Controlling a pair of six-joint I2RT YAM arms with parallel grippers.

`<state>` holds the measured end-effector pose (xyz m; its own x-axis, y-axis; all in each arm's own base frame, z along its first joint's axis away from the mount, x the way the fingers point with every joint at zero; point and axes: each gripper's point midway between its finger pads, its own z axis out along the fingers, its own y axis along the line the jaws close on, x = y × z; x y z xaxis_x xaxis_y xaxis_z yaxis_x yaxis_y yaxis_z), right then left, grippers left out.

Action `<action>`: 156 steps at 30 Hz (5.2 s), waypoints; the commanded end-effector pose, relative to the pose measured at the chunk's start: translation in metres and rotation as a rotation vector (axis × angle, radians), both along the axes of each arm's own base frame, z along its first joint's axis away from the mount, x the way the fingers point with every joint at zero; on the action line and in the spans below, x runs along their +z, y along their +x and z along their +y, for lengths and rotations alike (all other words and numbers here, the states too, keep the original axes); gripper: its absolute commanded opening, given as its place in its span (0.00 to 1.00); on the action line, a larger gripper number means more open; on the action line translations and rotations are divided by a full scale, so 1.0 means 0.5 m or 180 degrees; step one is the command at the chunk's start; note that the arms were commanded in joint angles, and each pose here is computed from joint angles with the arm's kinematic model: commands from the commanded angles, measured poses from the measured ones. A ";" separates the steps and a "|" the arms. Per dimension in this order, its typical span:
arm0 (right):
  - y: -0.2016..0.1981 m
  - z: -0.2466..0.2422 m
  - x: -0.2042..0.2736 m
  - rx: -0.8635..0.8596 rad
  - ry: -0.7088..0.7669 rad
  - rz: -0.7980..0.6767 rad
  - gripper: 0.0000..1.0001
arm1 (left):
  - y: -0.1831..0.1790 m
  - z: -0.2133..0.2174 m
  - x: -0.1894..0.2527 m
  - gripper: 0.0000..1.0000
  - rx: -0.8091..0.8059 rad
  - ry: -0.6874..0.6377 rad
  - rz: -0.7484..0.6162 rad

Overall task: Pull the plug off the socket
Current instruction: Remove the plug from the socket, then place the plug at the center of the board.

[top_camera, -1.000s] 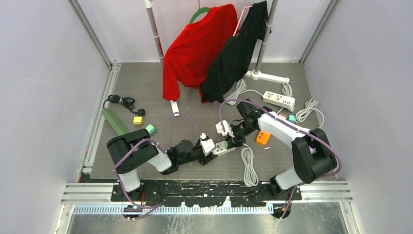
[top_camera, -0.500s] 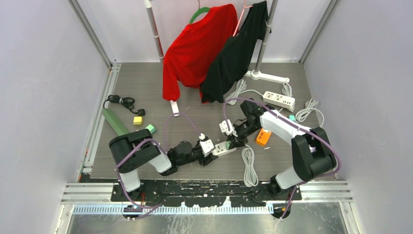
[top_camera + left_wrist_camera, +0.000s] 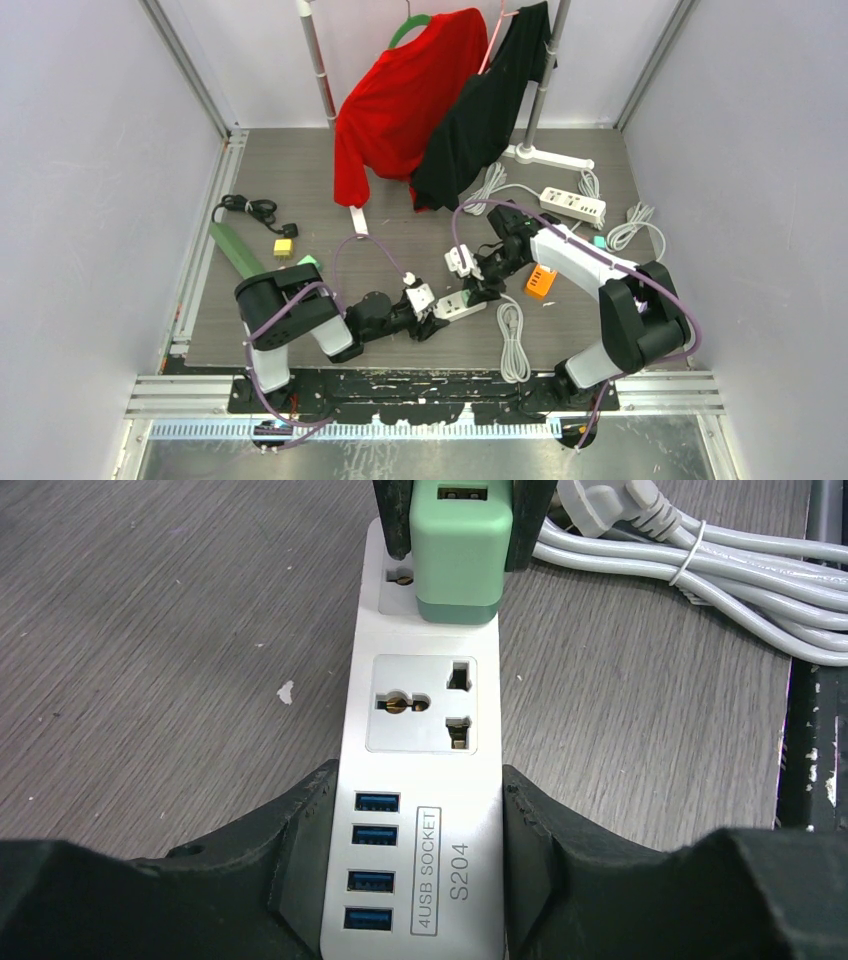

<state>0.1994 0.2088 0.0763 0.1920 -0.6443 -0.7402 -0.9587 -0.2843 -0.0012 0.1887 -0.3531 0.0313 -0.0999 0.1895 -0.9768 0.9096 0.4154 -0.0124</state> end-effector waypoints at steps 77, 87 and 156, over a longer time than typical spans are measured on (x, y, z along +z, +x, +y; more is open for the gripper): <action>-0.062 -0.064 0.045 0.0204 0.0329 0.0212 0.01 | -0.012 0.040 -0.051 0.00 0.0006 0.0774 0.0652; -0.034 -0.006 0.063 -0.0163 0.0490 0.0220 0.01 | -0.014 0.036 -0.047 0.00 -0.0046 0.0816 0.0688; 0.119 0.036 0.200 -0.2966 0.0681 0.3356 0.01 | 0.119 -0.079 0.317 0.68 0.1577 0.0872 0.0463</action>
<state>0.2537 0.2217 0.1609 -0.9427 -0.0809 -0.3238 -0.3291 0.3869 0.8614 0.2363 -0.3841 0.1649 -0.4099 0.3712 -0.8331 0.6150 0.7871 0.0481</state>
